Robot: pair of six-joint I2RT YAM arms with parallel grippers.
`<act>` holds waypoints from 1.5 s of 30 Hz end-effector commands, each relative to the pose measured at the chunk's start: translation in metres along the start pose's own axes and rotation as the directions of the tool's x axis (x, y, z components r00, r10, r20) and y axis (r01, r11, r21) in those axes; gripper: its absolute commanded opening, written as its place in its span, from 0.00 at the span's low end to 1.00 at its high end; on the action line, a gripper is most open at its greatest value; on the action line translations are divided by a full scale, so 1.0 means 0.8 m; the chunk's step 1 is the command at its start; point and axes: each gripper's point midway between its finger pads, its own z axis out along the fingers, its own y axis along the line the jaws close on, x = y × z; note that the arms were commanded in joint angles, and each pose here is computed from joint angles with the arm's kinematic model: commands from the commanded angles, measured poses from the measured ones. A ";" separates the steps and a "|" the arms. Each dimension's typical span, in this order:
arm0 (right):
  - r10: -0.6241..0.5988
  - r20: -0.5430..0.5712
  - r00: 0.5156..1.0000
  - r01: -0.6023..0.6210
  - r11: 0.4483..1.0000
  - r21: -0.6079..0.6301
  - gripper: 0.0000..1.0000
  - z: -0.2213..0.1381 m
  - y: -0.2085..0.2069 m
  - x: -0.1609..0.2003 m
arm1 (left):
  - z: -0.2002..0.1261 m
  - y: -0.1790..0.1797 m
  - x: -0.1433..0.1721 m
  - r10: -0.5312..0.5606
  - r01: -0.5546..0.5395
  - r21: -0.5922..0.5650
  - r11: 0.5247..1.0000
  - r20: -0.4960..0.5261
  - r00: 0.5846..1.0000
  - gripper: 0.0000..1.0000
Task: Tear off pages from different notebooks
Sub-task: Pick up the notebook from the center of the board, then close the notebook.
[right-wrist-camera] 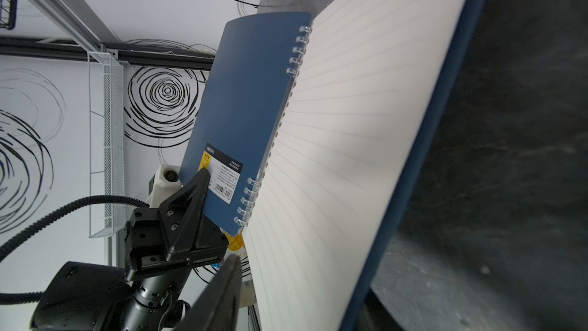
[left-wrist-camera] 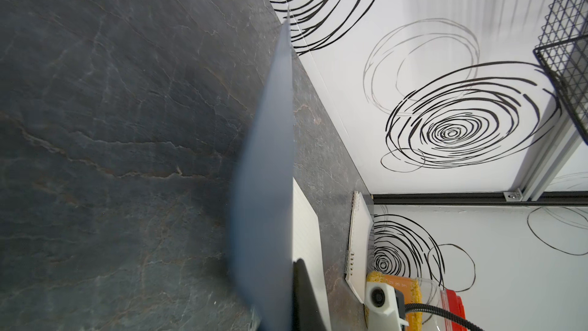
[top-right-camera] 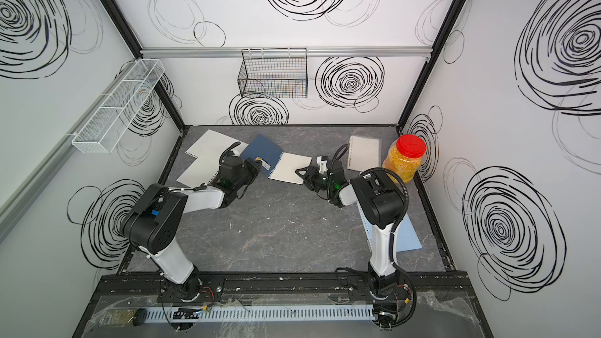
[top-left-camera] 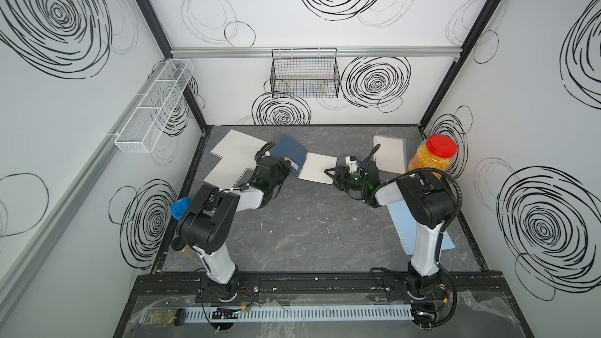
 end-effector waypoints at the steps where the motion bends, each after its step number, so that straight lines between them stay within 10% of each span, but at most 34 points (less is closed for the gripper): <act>1: -0.043 -0.020 0.999 0.042 0.999 -0.035 0.41 0.007 0.011 -0.006 | -0.005 -0.033 -0.003 0.025 -0.025 0.100 0.995 -0.002 1.000 0.00; 9: -0.105 -0.053 0.993 0.105 0.995 -0.006 0.10 0.007 0.016 -0.016 | 0.000 -0.071 0.007 0.145 -0.132 0.181 0.975 -0.063 0.987 0.00; 19: -0.263 -0.052 0.963 0.258 0.962 -0.089 0.01 -0.004 0.083 -0.030 | -0.025 -0.192 0.023 0.476 -0.438 0.314 0.842 -0.054 0.878 0.01; 25: -0.343 -0.043 0.938 0.330 0.926 -0.184 0.00 -0.011 0.127 -0.035 | -0.050 -0.258 0.079 0.667 -0.569 0.442 0.693 -0.093 0.739 0.52; 28: -0.377 -0.038 0.925 0.361 0.907 -0.215 0.00 -0.015 0.143 -0.035 | -0.060 -0.270 0.087 0.698 -0.589 0.463 0.663 -0.095 0.710 0.60; 45: -0.481 -0.012 0.877 0.435 0.804 -0.405 0.00 -0.050 0.206 -0.026 | -0.077 -0.210 -0.036 0.507 -0.457 0.421 0.784 -0.009 0.862 0.78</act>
